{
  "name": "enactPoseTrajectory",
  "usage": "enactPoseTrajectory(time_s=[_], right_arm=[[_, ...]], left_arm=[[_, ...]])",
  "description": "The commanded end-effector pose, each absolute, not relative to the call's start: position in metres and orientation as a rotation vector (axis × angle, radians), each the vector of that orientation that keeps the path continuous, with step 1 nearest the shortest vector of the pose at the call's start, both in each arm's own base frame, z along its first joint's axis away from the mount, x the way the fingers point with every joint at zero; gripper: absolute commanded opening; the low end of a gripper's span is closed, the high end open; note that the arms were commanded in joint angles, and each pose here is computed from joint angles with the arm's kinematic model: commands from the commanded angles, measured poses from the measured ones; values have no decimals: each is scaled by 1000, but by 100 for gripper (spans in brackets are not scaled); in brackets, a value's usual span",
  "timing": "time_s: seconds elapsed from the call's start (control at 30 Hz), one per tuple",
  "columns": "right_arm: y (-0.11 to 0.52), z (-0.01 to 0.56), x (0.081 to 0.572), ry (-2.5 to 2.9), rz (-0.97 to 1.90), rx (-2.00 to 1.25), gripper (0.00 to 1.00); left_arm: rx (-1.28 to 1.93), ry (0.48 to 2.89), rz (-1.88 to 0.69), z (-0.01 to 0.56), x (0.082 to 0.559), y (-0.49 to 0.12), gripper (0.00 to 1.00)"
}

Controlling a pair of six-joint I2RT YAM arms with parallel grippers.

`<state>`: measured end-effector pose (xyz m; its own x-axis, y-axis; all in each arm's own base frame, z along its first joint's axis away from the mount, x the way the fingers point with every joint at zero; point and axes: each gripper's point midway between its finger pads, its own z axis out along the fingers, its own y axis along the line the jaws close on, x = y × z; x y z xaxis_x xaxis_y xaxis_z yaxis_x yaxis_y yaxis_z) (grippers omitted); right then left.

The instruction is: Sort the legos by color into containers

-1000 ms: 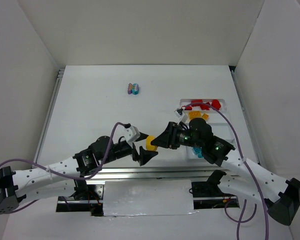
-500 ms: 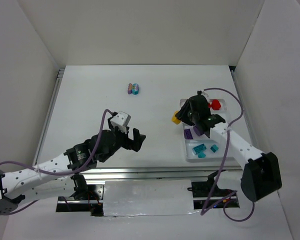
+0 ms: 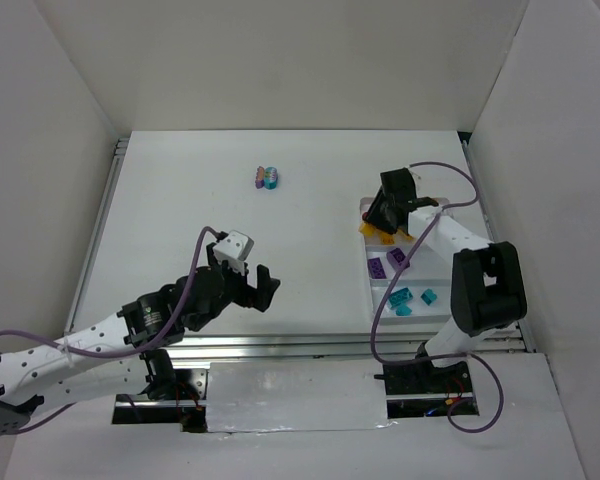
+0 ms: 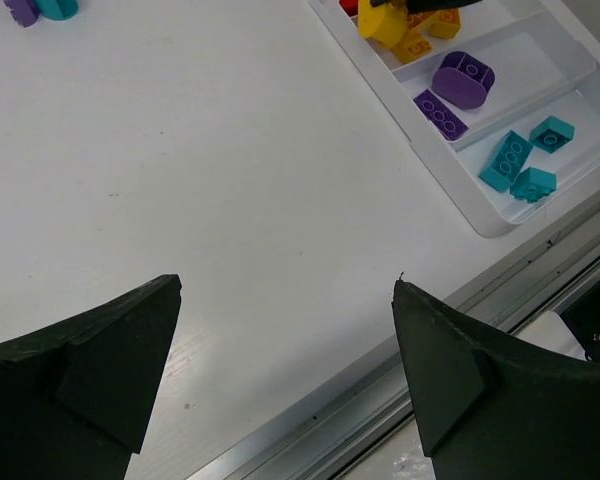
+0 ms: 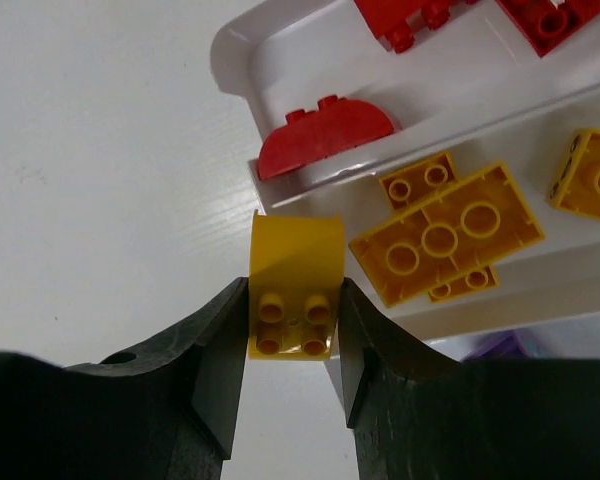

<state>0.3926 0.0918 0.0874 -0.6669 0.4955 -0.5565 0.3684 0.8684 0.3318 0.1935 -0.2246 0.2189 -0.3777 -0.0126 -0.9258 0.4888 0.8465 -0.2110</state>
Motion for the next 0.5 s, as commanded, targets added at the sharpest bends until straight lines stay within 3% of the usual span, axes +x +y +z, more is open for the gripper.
enactPoseTrajectory(time_s=[0.0,0.47], right_arm=[[92,104,416,2330,268,587,0],[61,84,410,2357,156,683,0]], left_arm=[[370,1886,-577,219,193,-232,100],[377,1887,-566,216,194,-231,99]])
